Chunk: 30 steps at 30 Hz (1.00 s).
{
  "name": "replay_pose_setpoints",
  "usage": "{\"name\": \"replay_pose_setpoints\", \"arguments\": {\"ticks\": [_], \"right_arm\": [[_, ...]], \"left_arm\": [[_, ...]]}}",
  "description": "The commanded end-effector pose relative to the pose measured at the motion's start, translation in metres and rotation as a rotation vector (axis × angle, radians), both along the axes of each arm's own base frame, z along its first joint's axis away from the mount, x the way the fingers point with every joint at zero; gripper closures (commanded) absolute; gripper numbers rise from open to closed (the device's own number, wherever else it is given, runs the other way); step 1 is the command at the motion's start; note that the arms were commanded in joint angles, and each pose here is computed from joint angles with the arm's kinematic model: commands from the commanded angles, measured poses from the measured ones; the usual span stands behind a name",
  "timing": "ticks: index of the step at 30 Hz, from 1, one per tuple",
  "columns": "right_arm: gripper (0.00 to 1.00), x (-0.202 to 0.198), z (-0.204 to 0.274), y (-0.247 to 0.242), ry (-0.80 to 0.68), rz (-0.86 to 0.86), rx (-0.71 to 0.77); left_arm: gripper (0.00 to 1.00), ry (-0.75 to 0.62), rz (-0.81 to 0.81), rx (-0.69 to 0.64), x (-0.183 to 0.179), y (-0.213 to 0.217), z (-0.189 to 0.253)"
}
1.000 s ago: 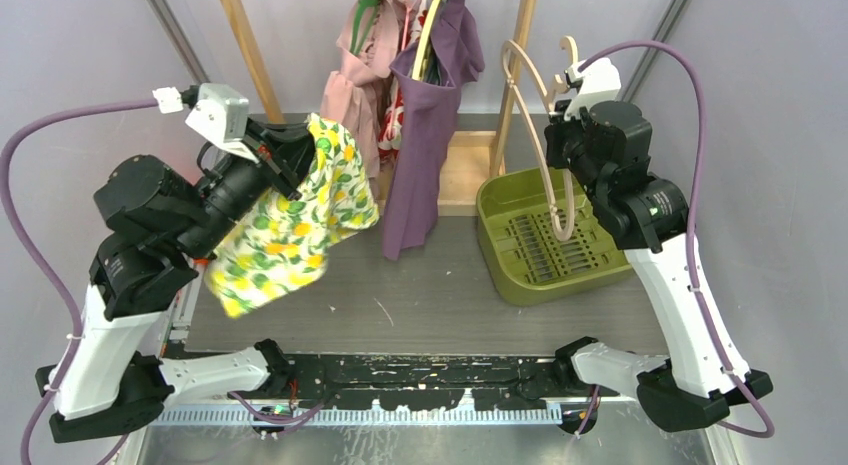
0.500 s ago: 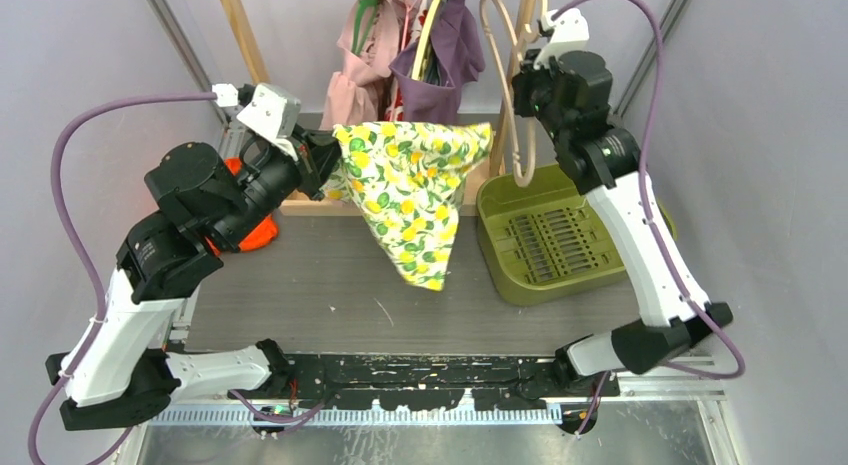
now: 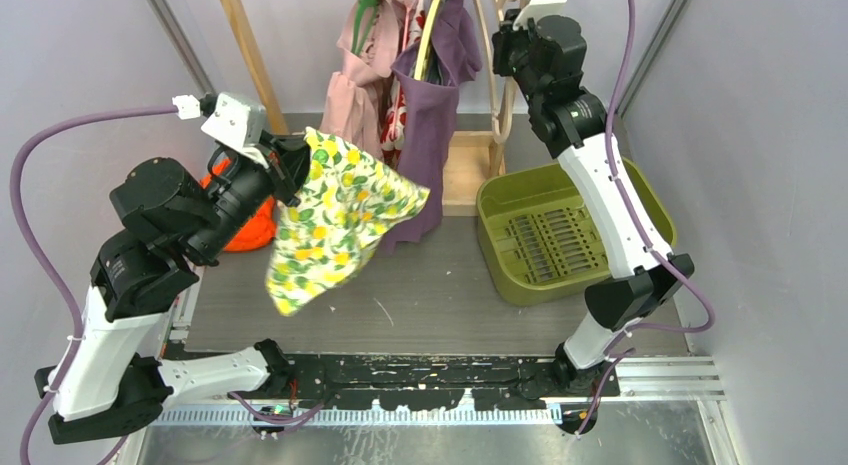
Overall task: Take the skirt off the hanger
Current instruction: Place the hanger at the clothesline.
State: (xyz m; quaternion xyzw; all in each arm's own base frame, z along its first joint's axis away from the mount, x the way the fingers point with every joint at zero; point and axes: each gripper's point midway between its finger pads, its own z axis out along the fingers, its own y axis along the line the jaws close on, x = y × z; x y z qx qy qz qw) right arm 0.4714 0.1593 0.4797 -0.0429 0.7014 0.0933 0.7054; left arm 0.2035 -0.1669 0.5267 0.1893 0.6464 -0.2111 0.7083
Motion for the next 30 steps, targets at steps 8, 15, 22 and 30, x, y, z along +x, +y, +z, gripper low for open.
{"name": "replay_pose_setpoints", "arguments": {"ticks": [8,15,22,30], "right_arm": [[0.99,0.027,0.046,0.003,-0.152,-0.035,0.043],[0.98,0.047,0.036,0.002,-0.138,-0.079,0.025],[0.96,0.058,0.037,0.003,-0.152,-0.100,0.025],[0.44,0.066,0.016,-0.006,-0.124,-0.164,-0.017]], "left_arm": [[1.00,-0.040,0.058,-0.060,0.000,0.016,0.016],[1.00,-0.043,0.103,-0.058,-0.001,0.028,0.015],[1.00,-0.043,0.130,-0.053,0.000,0.035,0.014],[1.00,-0.034,0.145,-0.050,0.001,0.038,0.010]]}}
